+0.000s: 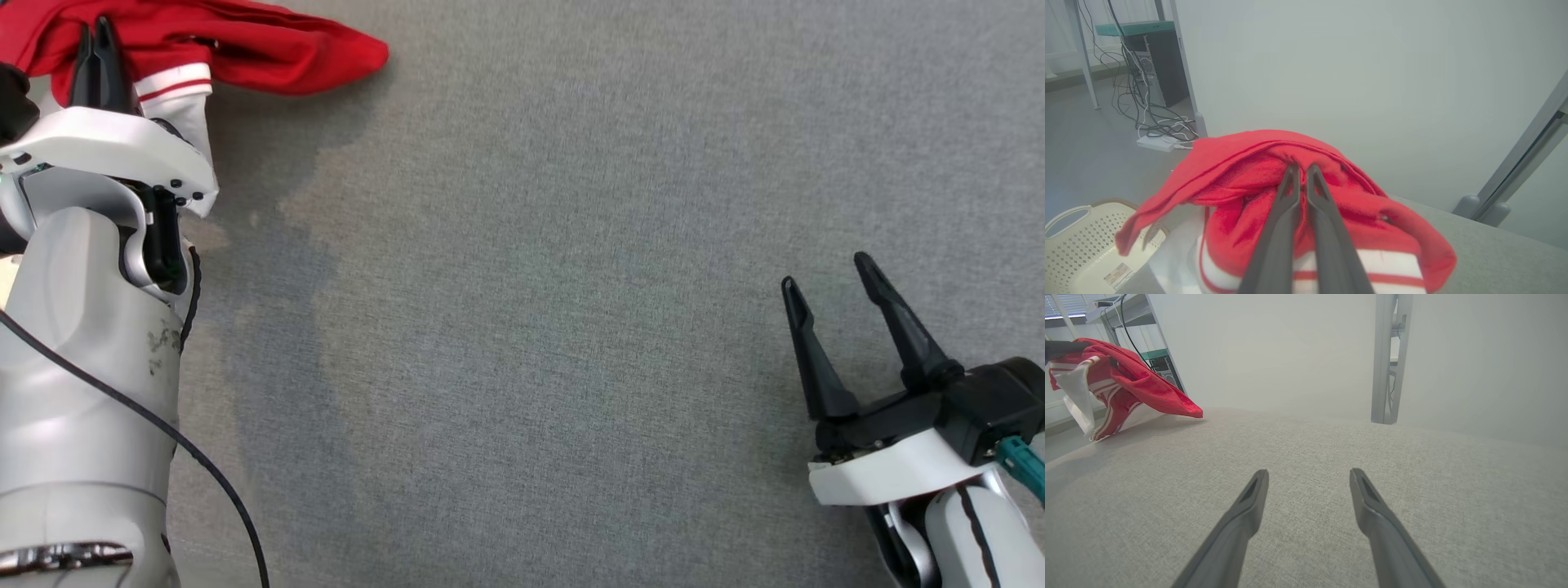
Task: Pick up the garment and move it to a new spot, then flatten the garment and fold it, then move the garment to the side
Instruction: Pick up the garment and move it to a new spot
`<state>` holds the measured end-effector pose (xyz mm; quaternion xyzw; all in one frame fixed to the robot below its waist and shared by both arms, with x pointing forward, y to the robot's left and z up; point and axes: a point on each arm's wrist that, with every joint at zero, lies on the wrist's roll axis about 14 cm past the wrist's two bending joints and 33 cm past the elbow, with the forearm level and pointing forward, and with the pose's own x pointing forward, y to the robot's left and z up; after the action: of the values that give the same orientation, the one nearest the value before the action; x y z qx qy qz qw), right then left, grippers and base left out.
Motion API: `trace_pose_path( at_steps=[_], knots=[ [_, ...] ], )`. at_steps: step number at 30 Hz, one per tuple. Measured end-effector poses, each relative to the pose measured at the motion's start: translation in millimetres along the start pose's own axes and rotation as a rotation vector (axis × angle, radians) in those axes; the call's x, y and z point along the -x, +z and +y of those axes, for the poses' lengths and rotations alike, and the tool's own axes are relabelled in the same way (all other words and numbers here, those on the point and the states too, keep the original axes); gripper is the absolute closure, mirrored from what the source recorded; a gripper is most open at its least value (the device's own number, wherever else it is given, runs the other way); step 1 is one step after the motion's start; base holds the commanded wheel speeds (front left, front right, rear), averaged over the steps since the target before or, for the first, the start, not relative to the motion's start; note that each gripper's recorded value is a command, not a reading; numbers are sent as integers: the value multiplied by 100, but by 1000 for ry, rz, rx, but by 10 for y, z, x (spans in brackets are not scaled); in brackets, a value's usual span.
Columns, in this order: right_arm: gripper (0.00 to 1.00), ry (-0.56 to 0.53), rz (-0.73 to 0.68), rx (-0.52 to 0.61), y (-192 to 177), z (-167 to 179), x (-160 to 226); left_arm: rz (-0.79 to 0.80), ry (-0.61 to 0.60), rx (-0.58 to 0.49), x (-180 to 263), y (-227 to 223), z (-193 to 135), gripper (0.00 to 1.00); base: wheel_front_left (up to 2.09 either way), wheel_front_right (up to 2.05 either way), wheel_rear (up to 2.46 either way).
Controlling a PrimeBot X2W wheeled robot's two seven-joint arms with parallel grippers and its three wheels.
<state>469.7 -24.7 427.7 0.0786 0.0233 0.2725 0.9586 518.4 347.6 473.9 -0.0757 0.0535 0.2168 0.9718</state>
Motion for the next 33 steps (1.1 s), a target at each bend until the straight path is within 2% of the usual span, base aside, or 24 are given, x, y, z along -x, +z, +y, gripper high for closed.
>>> trace_pose_path(
  at_steps=[6,14,26,33],
  knots=[
    [0,-9,-41,-3,231,100,93,-175,-60,-32,205,537,-144,100,0,0,0],
    [0,-53,-116,3,583,128,262,-307,-178,-33,488,930,-462,100,0,0,0],
    [0,-233,-202,28,969,-235,761,-407,-481,14,817,1153,-1597,100,0,0,0],
    [0,-372,-234,22,1093,-516,1186,-377,-699,14,1111,956,-2408,100,0,0,0]
  ],
)
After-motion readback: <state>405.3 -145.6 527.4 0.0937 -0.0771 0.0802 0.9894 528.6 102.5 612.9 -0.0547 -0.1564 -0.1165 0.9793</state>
